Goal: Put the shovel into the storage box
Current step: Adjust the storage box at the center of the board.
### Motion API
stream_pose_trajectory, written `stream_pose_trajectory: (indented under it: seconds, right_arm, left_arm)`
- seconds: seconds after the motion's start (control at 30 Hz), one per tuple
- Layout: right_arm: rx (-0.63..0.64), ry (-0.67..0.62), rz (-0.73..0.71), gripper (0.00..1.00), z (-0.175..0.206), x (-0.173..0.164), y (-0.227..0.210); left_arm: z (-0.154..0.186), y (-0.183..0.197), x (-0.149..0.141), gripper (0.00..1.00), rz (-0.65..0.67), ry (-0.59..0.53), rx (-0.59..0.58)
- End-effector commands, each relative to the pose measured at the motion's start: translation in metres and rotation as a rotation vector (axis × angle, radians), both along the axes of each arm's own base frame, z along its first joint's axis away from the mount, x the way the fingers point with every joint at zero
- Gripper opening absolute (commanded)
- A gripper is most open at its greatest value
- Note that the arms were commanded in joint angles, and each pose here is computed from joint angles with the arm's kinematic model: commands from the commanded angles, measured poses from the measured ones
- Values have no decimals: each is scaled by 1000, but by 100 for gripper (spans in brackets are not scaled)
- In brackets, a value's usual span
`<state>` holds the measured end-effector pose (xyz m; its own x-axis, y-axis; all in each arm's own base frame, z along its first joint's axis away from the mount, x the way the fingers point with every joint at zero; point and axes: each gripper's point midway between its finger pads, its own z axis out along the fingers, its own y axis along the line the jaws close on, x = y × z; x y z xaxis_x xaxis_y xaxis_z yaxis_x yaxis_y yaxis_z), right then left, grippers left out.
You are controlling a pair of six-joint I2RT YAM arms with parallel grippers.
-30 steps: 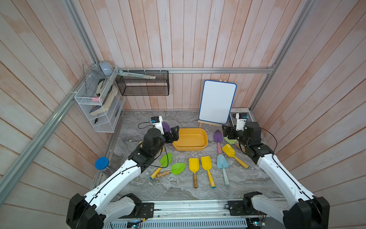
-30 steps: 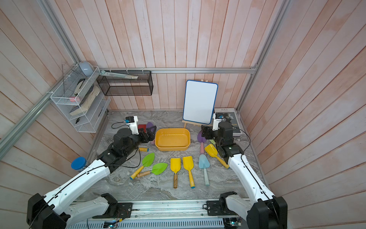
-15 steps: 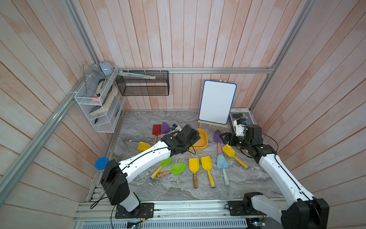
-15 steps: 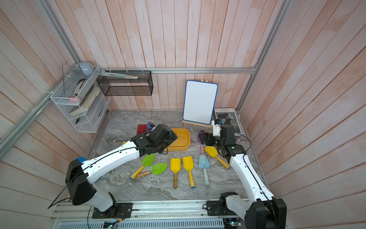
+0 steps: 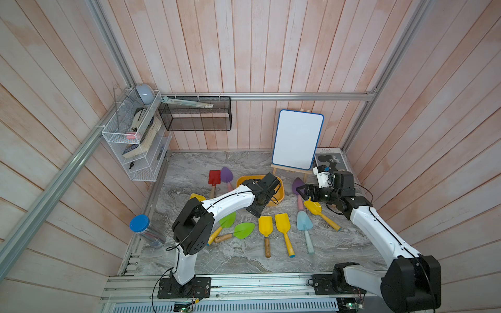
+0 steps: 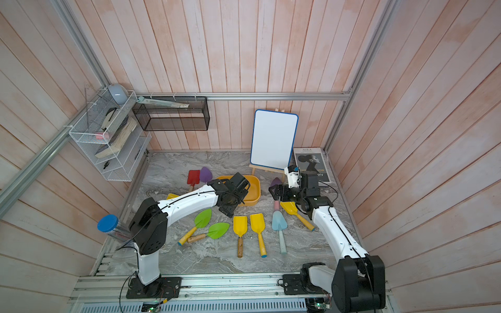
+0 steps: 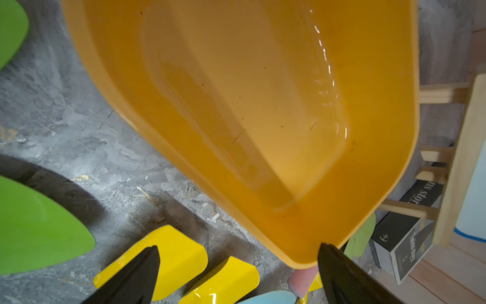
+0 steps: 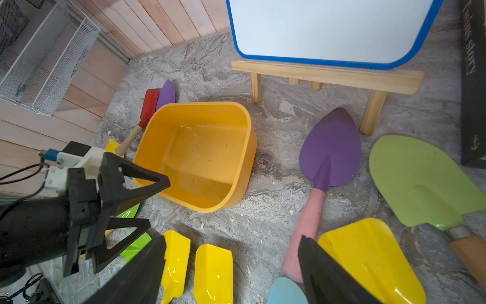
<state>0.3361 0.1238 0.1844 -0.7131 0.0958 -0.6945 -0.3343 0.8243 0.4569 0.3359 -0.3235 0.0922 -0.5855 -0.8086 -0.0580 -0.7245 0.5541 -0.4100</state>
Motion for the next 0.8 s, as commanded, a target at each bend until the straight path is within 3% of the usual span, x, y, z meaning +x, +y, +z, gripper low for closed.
stream_pose_trajectory:
  seconds: [0.0, 0.23, 0.43, 0.67, 0.77]
  right_arm:
    - [5, -38, 34, 84, 2, 2, 3]
    - [11, -19, 43, 83, -5, 4, 5]
    - [11, -5, 44, 81, -11, 5, 5]
    - [14, 6, 48, 79, -14, 5, 5]
    - [15, 7, 49, 79, -15, 5, 5]
  left_arm:
    - [2, -4, 18, 100, 49, -8, -52]
    - [-14, 1, 32, 93, 79, -2, -51]
    - [-26, -3, 32, 75, 78, 18, -59]
    - [-38, -1, 26, 41, 100, 52, -62]
    - [-41, 0, 24, 41, 110, 63, -65]
